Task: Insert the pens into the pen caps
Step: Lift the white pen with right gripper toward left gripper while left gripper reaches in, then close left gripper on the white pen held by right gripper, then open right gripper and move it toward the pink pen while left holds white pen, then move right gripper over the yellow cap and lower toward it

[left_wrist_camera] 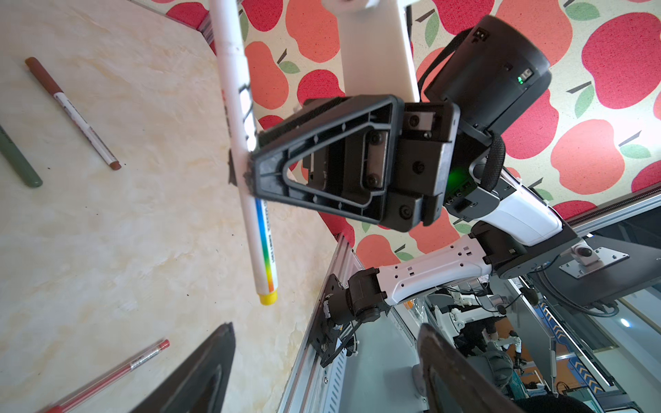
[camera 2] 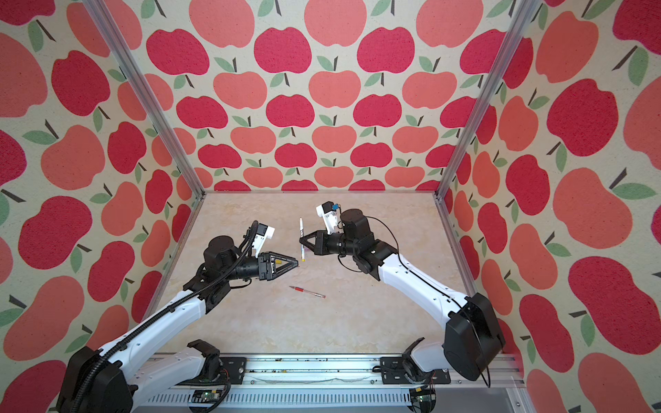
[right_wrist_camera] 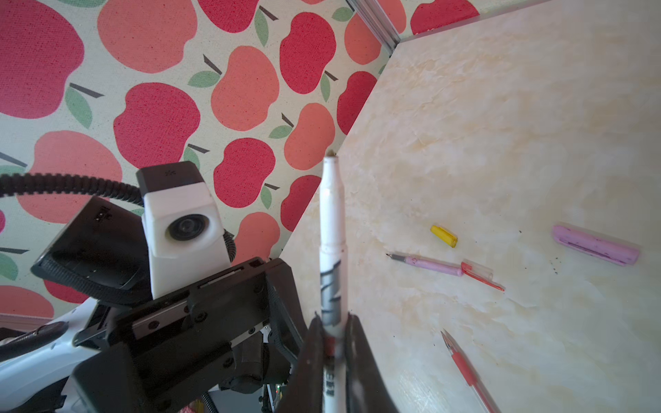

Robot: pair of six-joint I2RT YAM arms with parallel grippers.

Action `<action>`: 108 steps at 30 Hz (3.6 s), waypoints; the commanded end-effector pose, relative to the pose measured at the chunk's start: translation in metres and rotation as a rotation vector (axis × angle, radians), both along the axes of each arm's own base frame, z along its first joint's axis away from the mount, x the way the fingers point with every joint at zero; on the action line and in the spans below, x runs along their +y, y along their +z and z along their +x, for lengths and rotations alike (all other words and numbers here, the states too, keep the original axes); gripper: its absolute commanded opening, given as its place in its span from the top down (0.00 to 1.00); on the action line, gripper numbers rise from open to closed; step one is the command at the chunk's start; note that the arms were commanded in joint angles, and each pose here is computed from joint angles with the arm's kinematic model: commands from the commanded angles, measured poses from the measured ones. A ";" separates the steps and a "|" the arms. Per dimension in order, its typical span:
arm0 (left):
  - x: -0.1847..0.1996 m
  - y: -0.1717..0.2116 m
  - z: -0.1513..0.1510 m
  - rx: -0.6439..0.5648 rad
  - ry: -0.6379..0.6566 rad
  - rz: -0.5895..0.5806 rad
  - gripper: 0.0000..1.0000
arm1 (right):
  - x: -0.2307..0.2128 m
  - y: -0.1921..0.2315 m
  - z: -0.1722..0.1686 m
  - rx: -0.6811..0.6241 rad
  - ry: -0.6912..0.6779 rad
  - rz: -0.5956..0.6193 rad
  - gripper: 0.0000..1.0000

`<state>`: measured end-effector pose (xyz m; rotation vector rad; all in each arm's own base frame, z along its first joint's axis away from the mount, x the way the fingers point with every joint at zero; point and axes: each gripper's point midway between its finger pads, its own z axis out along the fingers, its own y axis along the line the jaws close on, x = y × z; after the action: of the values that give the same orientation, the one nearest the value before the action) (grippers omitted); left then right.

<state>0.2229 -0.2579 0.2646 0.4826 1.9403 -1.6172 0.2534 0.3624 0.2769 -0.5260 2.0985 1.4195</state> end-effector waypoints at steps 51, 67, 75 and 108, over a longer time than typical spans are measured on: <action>0.009 0.016 0.020 -0.043 0.095 -0.030 1.00 | 0.021 0.028 -0.027 -0.091 0.119 0.093 0.82; 0.097 -0.038 0.005 0.063 0.444 0.359 1.00 | 0.011 -0.034 0.011 -0.182 0.021 -0.371 0.61; 0.129 -0.052 -0.001 0.073 0.617 0.438 1.00 | 0.062 -0.090 0.027 -0.249 0.236 -0.611 0.55; 0.160 -0.050 -0.007 0.014 0.793 0.429 1.00 | 0.170 -0.203 0.024 0.481 -0.149 -0.572 0.41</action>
<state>0.2178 -0.1043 0.2087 -0.1358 2.1291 -0.7332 0.2646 0.5345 0.0726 -0.4141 2.8637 0.8466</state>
